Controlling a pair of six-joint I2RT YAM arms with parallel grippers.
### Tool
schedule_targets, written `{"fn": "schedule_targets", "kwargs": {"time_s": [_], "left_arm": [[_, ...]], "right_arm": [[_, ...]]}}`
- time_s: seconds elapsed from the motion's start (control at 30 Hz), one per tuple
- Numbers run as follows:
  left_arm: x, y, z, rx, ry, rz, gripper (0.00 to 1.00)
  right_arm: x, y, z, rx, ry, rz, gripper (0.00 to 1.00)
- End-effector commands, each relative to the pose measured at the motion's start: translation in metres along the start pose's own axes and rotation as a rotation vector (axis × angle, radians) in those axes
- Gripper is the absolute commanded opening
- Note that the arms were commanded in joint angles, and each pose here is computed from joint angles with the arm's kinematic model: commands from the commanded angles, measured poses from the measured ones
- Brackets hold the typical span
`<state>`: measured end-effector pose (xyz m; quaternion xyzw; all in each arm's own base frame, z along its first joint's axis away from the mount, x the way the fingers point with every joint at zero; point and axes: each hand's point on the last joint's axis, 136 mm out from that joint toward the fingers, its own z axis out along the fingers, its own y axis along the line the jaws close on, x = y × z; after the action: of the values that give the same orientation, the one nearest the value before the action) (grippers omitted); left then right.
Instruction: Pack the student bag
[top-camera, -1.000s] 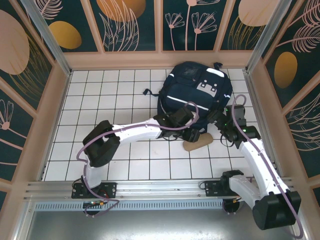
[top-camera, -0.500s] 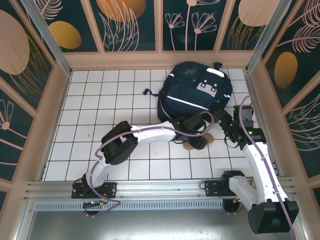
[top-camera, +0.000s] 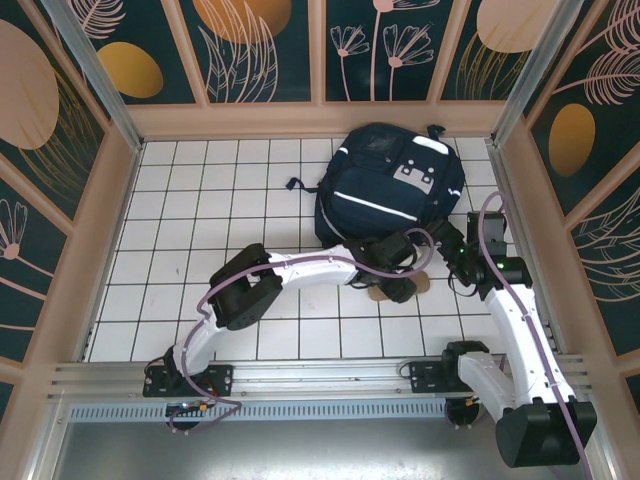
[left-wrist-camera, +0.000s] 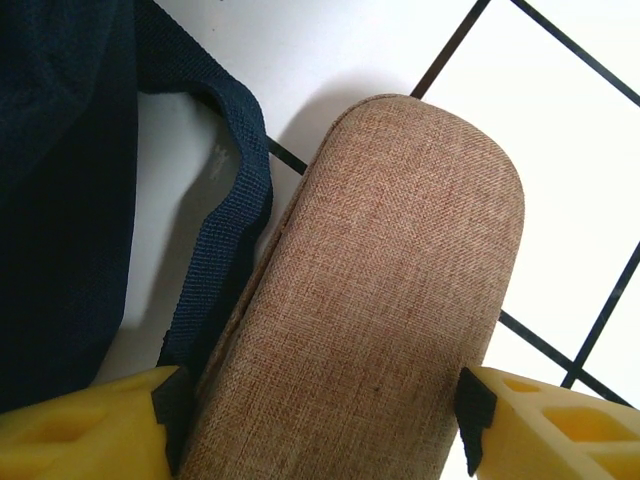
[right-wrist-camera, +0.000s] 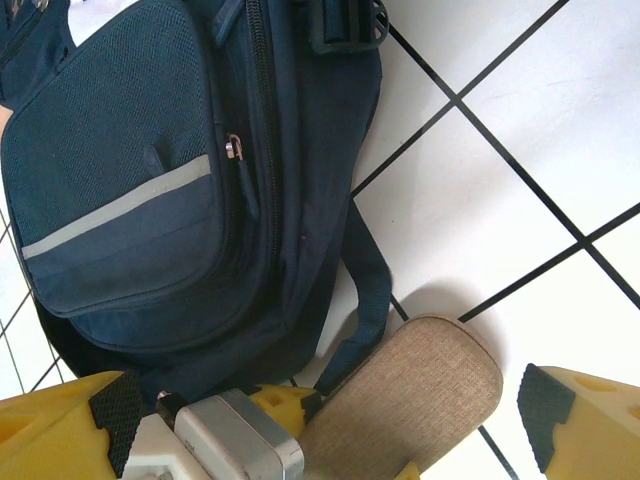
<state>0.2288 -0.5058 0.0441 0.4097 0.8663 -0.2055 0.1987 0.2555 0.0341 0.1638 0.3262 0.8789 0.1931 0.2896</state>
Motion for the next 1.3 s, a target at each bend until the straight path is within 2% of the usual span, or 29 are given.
{"fn": "schedule_targets", "kwargs": {"time_s": [0.0, 0.13, 0.3, 0.4, 0.6, 0.77, 0.97, 1.03, 1.27], "left_arm": [[0.043, 0.003, 0.021, -0.032, 0.132, 0.046, 0.75], [0.048, -0.008, 0.012, -0.003, 0.120, 0.071, 0.78], [0.049, -0.007, 0.008, -0.001, 0.101, 0.048, 0.76], [0.047, 0.000, 0.011, -0.045, 0.099, 0.041, 0.71], [0.034, 0.002, 0.002, -0.066, 0.049, 0.020, 0.52], [0.020, 0.005, -0.029, -0.097, -0.028, -0.019, 0.46], [0.007, 0.010, -0.081, -0.119, -0.154, -0.096, 0.41], [0.002, 0.012, -0.101, -0.119, -0.200, -0.118, 0.40], [-0.016, 0.032, -0.162, -0.093, -0.350, -0.242, 0.38]], "right_arm": [[0.002, 0.000, 0.003, -0.018, 0.009, 0.017, 0.99], [-0.002, 0.001, 0.001, -0.021, 0.006, 0.024, 0.99], [-0.019, -0.001, -0.010, -0.007, -0.045, 0.040, 0.99], [-0.024, 0.000, -0.014, -0.020, -0.056, 0.044, 0.99], [-0.022, 0.000, -0.011, -0.024, -0.038, 0.039, 0.99], [-0.027, 0.010, -0.010, -0.052, -0.030, 0.010, 0.97], [-0.039, 0.030, -0.002, -0.096, -0.015, -0.047, 0.88], [-0.041, 0.039, 0.002, -0.104, -0.003, -0.081, 0.83], [-0.039, 0.071, 0.029, -0.060, 0.032, -0.249, 0.81]]}}
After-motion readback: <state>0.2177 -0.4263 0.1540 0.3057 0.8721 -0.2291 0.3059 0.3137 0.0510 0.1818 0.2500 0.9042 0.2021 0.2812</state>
